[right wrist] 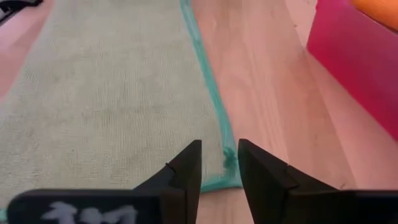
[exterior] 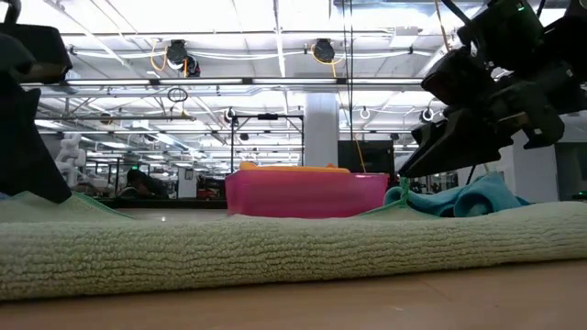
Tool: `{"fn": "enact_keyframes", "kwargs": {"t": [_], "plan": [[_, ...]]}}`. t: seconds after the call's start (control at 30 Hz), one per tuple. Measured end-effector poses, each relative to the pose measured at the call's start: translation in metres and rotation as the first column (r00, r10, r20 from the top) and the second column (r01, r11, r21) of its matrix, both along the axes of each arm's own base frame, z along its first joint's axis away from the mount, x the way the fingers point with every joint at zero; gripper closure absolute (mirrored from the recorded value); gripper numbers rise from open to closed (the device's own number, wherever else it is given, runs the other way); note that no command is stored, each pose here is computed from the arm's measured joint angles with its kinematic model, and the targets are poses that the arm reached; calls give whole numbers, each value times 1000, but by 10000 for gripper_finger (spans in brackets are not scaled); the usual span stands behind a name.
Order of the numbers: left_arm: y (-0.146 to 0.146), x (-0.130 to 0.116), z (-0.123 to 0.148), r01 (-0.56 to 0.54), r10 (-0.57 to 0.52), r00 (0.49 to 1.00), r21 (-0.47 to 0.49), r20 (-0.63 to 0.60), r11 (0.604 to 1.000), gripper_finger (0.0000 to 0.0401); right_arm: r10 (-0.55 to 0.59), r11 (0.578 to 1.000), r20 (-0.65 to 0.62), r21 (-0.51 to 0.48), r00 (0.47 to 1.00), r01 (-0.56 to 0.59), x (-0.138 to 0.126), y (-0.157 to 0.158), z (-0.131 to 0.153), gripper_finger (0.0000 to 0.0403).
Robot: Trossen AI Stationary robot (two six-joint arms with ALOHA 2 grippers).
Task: Fold microfiber towels
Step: Fold the light green microfiber cloth
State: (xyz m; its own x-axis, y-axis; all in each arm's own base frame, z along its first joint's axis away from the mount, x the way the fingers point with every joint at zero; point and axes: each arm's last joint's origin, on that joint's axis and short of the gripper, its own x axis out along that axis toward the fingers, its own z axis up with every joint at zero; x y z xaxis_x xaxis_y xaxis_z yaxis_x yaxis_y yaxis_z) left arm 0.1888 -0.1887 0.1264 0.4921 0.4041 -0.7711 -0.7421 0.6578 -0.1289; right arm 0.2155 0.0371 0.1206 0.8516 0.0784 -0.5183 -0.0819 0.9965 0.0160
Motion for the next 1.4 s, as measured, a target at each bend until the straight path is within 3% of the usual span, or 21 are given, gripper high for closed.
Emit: {"fn": "enact_keyframes", "kwargs": {"t": [0.17, 0.37, 0.47, 0.77, 1.13, 1.4], "plan": [[8, -7, -10, -47, 47, 999, -8, -20, 999, 203, -5, 1000, -4, -10, 1000, 5, 5, -2, -9, 336], [7, -9, -13, -47, 46, 999, -35, -16, 998, 340, -16, 1000, -14, -12, 1000, 16, 7, -3, -17, 393], [3, -10, -10, -34, 34, 999, -40, 1, 999, 390, -21, 1000, -4, -3, 1000, 21, 8, -3, -15, 395], [0, -11, 10, -4, 4, 999, 2, 38, 1000, 397, -21, 1000, 49, -22, 999, 22, 8, -7, -5, 400], [6, -11, 9, -23, 23, 1000, 10, -4, 1000, 396, -50, 997, 64, -49, 997, 53, 10, -17, -4, 401], [6, -11, 9, -73, 74, 997, -22, 29, 997, 323, -49, 997, 63, -51, 997, 52, 10, -17, -4, 400]]}}
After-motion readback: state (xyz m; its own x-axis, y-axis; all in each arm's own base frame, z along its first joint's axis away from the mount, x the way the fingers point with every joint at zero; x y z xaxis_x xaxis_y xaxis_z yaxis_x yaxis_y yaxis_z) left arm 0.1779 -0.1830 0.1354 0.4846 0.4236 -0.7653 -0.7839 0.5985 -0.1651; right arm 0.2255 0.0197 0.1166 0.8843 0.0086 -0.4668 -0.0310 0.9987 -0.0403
